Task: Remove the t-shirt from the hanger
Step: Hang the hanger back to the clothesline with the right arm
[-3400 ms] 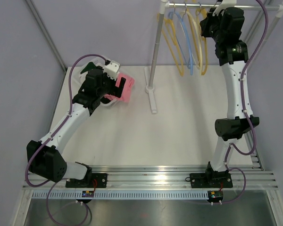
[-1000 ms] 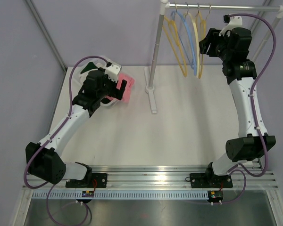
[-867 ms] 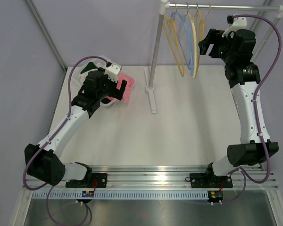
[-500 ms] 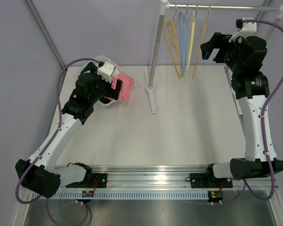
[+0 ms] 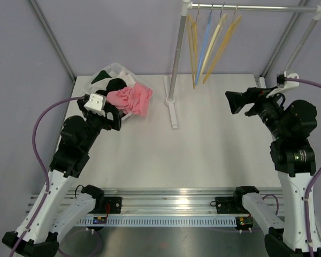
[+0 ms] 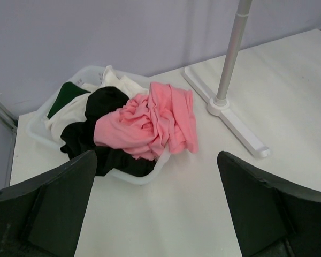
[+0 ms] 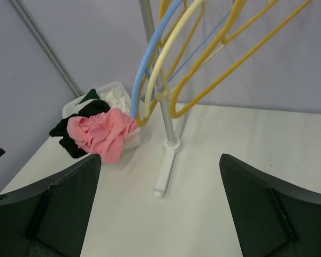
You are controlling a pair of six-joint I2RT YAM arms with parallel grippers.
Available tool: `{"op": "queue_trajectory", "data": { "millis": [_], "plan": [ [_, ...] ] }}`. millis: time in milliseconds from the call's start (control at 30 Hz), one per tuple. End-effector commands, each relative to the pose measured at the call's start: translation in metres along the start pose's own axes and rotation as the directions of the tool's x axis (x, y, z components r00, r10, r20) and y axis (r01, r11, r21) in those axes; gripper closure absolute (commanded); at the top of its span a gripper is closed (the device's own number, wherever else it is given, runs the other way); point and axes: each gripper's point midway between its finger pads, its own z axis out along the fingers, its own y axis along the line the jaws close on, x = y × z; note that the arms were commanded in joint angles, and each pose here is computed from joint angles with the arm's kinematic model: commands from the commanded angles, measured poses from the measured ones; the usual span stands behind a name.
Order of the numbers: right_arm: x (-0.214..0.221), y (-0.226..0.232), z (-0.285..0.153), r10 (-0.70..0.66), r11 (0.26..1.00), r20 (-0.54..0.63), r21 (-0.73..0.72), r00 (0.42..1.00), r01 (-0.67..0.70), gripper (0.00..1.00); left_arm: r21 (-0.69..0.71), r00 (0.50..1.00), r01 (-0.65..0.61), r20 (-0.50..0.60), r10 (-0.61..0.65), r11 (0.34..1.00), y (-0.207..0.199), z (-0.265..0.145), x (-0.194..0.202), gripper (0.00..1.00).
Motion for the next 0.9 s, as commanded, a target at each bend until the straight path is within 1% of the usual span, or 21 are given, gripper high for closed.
{"op": "queue_trajectory", "data": {
  "millis": [0, 33, 67, 100, 133, 167, 200, 233, 267, 300, 333, 367, 433, 500, 533, 633, 867],
  "plan": [
    [0.011, 0.015, -0.016, 0.021, 0.997, 0.035, -0.071, 0.999, -0.018, 0.01, -0.058, 1.000, -0.001, 0.023, 0.002, 0.998, 0.010, -0.013, 0.015, 0.01],
    [0.013, 0.012, -0.020, 0.038, 0.998, 0.046, -0.050, 0.998, -0.035, 0.01, -0.056, 1.000, -0.009, 0.023, 0.010, 0.998, 0.009, -0.017, 0.019, 0.01],
    [0.030, 0.009, -0.025, 0.053, 0.998, 0.037, -0.046, 0.998, -0.052, 0.01, -0.049, 1.000, -0.014, 0.014, 0.015, 0.999, 0.008, -0.020, 0.025, 0.01],
    [0.039, 0.010, -0.027, 0.061, 0.996, 0.034, -0.061, 0.998, -0.059, 0.00, -0.040, 1.000, -0.023, 0.005, 0.023, 0.999, 0.007, -0.024, 0.037, 0.01],
    [0.042, 0.011, -0.027, 0.072, 0.995, 0.061, -0.077, 0.996, -0.068, 0.00, -0.026, 0.999, -0.035, 0.005, 0.036, 0.999, 0.004, -0.025, 0.041, 0.01],
    [0.065, 0.008, -0.028, 0.086, 0.993, 0.042, -0.081, 0.995, -0.083, 0.01, -0.030, 0.999, -0.040, 0.010, 0.040, 0.999, 0.005, -0.026, 0.045, 0.01],
    [0.072, 0.007, -0.028, 0.093, 0.992, 0.044, -0.087, 0.995, -0.089, 0.00, -0.041, 0.999, -0.045, 0.015, 0.046, 0.998, 0.006, -0.029, 0.054, 0.01],
    [0.076, 0.007, -0.028, 0.097, 0.991, 0.051, -0.092, 0.994, -0.093, 0.01, -0.079, 0.998, -0.056, 0.017, 0.057, 0.995, 0.013, -0.029, 0.059, 0.01],
    [0.090, 0.002, -0.026, 0.107, 0.991, 0.034, -0.083, 0.994, -0.103, 0.01, -0.109, 0.997, -0.051, 0.054, 0.057, 0.993, 0.017, -0.030, 0.056, 0.01],
    [0.094, 0.001, -0.026, 0.115, 0.991, 0.034, -0.078, 0.993, -0.112, 0.01, -0.140, 0.996, -0.045, 0.072, 0.055, 0.989, 0.022, -0.033, 0.057, 0.01],
    [0.094, 0.001, -0.026, 0.114, 0.990, 0.054, -0.086, 0.992, -0.109, 0.01, -0.195, 0.996, -0.030, 0.081, 0.046, 0.980, 0.031, -0.039, 0.069, 0.01],
    [0.106, -0.002, -0.024, 0.127, 0.989, 0.036, -0.083, 0.991, -0.124, 0.01, -0.211, 0.992, -0.017, 0.119, 0.043, 0.977, 0.033, -0.041, 0.066, 0.01],
    [0.106, 0.001, -0.024, 0.133, 0.986, 0.056, -0.107, 0.990, -0.126, 0.00, -0.207, 0.990, -0.020, 0.134, 0.049, 0.978, 0.031, -0.047, 0.084, 0.01],
    [0.110, 0.006, -0.025, 0.139, 0.981, 0.053, -0.142, 0.989, -0.130, 0.01, -0.169, 0.981, -0.039, 0.179, 0.070, 0.985, 0.024, -0.049, 0.083, 0.01],
    [0.107, 0.009, -0.025, 0.136, 0.980, 0.072, -0.159, 0.988, -0.123, 0.00, -0.119, 0.976, -0.079, 0.191, 0.101, 0.990, 0.015, -0.049, 0.083, 0.01],
    [0.111, 0.012, -0.027, 0.138, 0.976, 0.064, -0.178, 0.988, -0.125, 0.01, -0.073, 0.970, -0.105, 0.212, 0.118, 0.992, 0.007, -0.054, 0.079, 0.01],
    [0.109, 0.013, -0.028, 0.137, 0.976, 0.066, -0.181, 0.988, -0.123, 0.01, -0.091, 0.967, -0.126, 0.211, 0.142, 0.988, 0.010, -0.054, 0.078, 0.01]
  ]
}}
